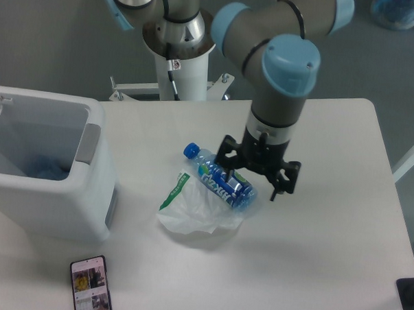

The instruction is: Open the trash can

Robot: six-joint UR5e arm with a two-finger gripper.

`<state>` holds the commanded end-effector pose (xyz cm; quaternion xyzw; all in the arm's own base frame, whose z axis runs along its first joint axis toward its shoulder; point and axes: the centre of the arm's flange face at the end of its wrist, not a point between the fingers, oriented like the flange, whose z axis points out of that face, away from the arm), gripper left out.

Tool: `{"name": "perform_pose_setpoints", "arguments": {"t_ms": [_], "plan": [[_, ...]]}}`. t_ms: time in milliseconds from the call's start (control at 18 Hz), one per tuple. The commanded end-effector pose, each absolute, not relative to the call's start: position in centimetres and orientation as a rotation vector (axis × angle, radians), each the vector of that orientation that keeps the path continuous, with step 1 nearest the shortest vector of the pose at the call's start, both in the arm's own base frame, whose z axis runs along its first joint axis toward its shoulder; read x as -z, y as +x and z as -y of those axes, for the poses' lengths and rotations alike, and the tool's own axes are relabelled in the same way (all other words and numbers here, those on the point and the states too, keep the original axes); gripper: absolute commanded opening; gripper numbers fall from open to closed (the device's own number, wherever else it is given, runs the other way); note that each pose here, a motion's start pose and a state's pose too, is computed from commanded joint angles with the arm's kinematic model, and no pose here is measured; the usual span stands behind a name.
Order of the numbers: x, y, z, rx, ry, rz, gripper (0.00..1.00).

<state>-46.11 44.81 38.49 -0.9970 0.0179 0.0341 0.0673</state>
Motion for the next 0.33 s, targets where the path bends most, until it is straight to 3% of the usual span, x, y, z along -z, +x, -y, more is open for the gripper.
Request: {"name": "perform_pose_setpoints", "arguments": {"t_ms": [333], "plan": [[-37.7,-47.3,-42.9,-0.095,-3.027,-0.052,1.00]]}}
